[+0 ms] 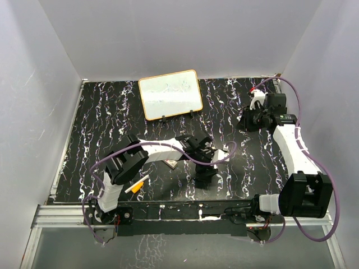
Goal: Load the staples into the stapler
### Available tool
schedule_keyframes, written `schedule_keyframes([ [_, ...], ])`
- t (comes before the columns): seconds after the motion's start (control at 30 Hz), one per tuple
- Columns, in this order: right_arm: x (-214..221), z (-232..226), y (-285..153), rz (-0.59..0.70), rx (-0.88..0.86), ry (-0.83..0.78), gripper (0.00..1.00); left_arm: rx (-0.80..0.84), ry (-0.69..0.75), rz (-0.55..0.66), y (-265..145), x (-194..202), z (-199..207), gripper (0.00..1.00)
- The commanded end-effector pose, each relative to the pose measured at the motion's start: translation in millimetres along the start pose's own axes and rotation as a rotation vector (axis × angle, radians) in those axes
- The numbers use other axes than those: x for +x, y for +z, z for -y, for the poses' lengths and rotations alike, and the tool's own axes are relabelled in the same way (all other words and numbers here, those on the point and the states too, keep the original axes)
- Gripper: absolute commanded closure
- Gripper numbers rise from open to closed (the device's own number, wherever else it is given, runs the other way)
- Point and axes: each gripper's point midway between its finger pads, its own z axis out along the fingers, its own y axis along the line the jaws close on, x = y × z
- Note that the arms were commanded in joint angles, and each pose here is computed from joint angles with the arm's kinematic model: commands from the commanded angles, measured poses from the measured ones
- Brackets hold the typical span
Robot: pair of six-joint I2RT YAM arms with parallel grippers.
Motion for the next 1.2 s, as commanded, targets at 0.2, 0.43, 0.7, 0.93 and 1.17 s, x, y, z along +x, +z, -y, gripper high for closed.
schedule_keyframes([
  [0.2,5.1,1.3,-6.0,-0.075,-0.009,-0.094,0.91,0.054,0.029,0.074,-11.7,-32.2,20.7,0.37],
  [0.43,40.5,-26.2,7.5,-0.233,-0.016,-0.207,0.91,-0.019,0.085,-0.039,-62.0,-19.5,18.8,0.36],
  [0.7,65.1,-61.0,14.1,-0.317,-0.043,-0.294,0.91,-0.221,-0.106,-0.118,-137.7,21.6,-1.0,0.36],
  [0.93,48.7,-62.2,20.0,-0.246,-0.038,-0.326,0.92,-0.253,-0.166,0.009,-143.7,1.7,-22.5,0.36],
  [1.17,27.1,-44.8,4.4,-0.151,0.091,-0.283,0.92,-0.178,-0.374,0.202,-109.5,-37.9,-46.5,0.36],
])
